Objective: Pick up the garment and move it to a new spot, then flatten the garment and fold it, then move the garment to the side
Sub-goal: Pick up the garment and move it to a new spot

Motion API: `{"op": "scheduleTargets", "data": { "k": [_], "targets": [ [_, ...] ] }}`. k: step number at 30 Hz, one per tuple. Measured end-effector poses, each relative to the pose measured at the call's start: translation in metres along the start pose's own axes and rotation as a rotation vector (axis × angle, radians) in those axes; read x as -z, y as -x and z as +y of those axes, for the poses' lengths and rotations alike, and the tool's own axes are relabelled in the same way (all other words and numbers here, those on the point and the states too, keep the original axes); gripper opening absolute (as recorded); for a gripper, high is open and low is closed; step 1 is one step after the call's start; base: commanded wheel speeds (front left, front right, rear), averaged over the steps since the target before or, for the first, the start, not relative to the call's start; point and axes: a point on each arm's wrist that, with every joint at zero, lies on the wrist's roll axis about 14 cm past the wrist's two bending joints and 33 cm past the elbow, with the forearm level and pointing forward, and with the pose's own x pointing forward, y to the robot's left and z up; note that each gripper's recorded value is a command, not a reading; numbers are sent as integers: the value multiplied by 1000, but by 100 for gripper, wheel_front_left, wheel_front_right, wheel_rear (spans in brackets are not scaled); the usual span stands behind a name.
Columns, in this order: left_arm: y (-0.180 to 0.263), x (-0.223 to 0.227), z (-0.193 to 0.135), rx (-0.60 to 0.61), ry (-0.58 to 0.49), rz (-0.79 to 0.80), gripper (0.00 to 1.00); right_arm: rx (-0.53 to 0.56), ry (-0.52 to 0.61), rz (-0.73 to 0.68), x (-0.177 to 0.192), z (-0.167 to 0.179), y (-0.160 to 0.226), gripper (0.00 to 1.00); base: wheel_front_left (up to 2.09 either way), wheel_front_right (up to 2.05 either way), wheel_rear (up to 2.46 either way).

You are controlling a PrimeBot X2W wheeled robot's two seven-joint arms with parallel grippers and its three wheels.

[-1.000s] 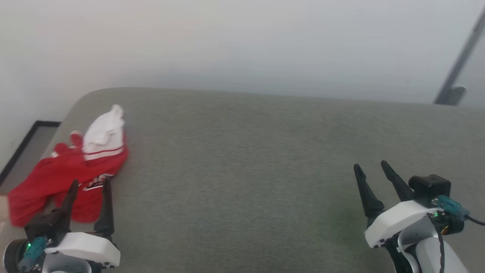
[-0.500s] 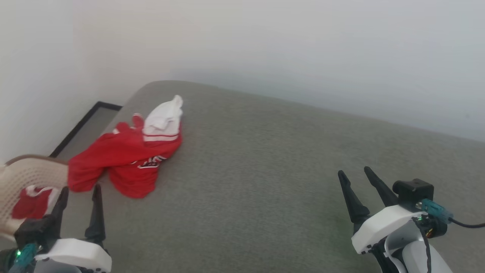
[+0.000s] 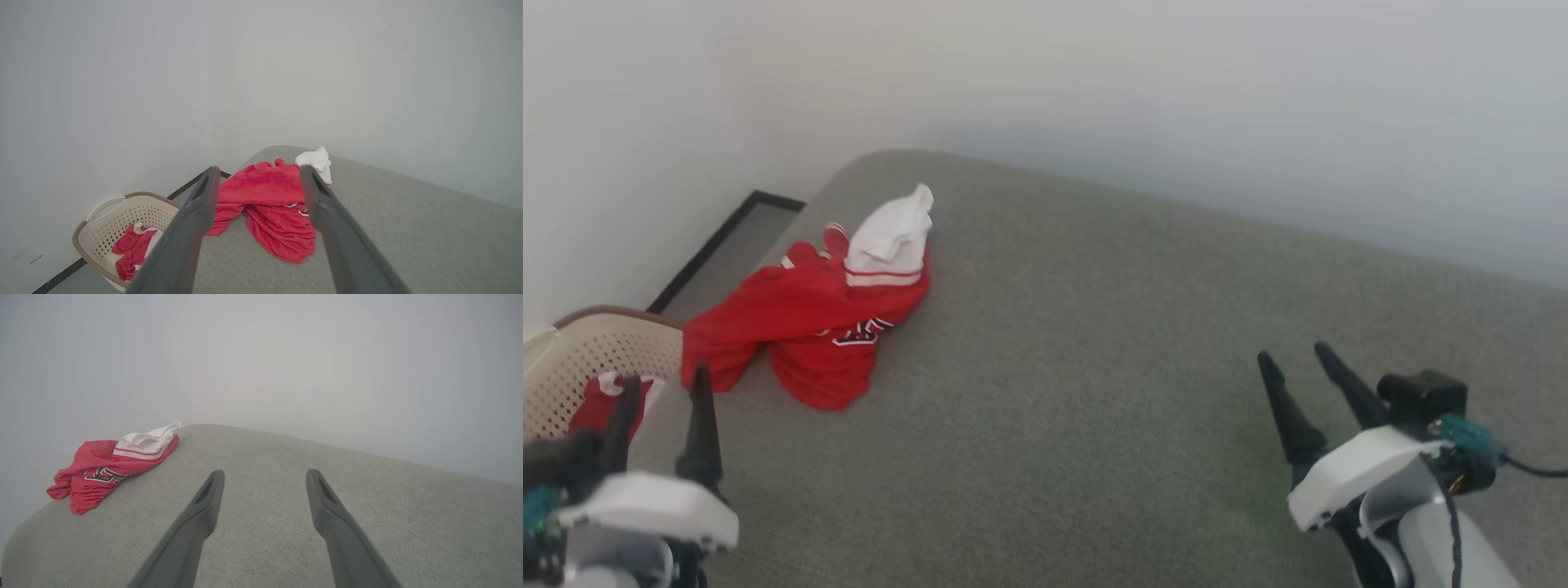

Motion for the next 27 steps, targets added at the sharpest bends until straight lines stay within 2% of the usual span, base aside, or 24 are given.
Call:
{"op": "scheduleTargets", "data": {
  "k": [7, 14, 21, 27],
  "targets": [
    [-52, -3, -24, 55, -10, 51, 100, 24, 10, -7, -4, -26, -17, 100, 0, 0, 0],
    [-114, 18, -50, 84, -29, 154, 100, 68, 11, 12, 5, -62, -32, 100, 0, 0, 0],
    [-166, 77, -72, 79, -31, 338, 100, 117, 11, 55, 30, -101, -43, 100, 0, 0, 0],
    [-183, 149, -78, 41, -56, 580, 100, 150, 15, 104, 56, -129, -47, 100, 0, 0, 0]
  ]
}}
